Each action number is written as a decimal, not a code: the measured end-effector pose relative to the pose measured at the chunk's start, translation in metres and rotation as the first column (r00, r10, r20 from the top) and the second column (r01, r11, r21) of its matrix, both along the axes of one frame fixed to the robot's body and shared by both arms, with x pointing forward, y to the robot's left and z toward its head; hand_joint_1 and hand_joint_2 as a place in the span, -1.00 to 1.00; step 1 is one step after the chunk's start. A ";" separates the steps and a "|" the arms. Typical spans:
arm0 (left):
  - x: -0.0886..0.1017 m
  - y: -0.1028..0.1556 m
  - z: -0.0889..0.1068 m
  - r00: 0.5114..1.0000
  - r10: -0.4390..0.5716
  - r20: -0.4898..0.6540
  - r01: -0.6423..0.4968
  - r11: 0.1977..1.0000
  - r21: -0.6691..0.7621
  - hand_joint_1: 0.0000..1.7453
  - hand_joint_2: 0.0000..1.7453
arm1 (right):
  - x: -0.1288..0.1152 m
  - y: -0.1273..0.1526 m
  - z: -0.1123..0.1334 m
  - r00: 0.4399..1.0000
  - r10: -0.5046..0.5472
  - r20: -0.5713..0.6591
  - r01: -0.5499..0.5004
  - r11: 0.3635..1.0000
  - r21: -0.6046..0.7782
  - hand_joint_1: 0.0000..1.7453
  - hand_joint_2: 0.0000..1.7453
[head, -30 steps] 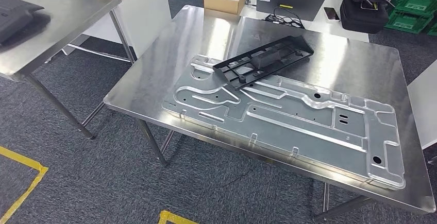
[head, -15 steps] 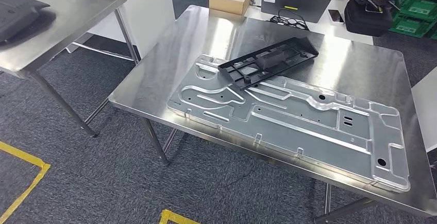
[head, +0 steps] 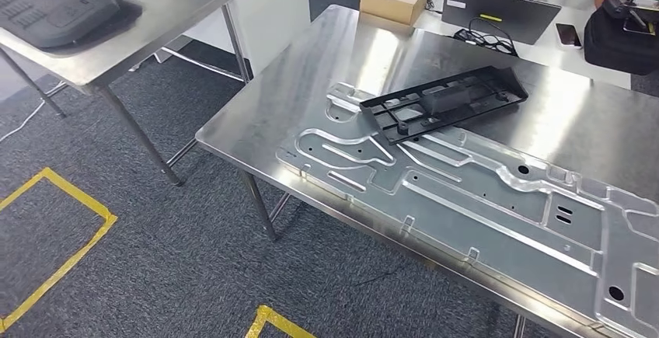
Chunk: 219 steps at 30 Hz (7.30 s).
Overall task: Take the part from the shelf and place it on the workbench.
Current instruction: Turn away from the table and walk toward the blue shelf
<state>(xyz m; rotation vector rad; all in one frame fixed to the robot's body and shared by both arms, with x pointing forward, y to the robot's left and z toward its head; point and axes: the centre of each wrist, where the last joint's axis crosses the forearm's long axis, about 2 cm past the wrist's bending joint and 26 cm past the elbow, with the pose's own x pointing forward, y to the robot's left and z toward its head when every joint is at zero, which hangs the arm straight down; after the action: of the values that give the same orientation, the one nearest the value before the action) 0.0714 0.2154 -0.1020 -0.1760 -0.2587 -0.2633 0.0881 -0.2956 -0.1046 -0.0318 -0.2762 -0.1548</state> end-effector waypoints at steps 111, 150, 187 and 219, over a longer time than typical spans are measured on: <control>0.003 0.008 -0.001 1.000 0.001 0.005 -0.001 1.000 0.012 -1.00 0.00 | 0.001 0.008 0.000 1.000 0.025 0.009 -0.025 1.000 0.013 -1.00 -1.00; 0.013 0.059 -0.003 0.962 -0.116 -0.246 0.181 0.949 0.260 -1.00 1.00 | 0.011 0.083 0.010 0.887 0.363 0.284 -0.448 0.824 0.347 -1.00 -1.00; 0.009 0.058 -0.004 0.956 -0.130 -0.262 0.198 0.947 0.252 -1.00 1.00 | 0.014 0.086 0.011 0.856 0.414 0.309 -0.507 0.787 0.351 -1.00 -1.00; 0.008 0.053 -0.004 0.951 -0.155 -0.267 0.222 0.944 0.242 -1.00 1.00 | 0.010 0.084 0.010 0.852 0.419 0.314 -0.516 0.775 0.365 -1.00 -1.00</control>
<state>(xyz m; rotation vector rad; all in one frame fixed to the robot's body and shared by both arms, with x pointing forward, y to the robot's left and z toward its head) 0.0796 0.2688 -0.1057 0.0386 0.0423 -0.4621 0.0980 -0.2111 -0.0945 0.5096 -0.4548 0.2902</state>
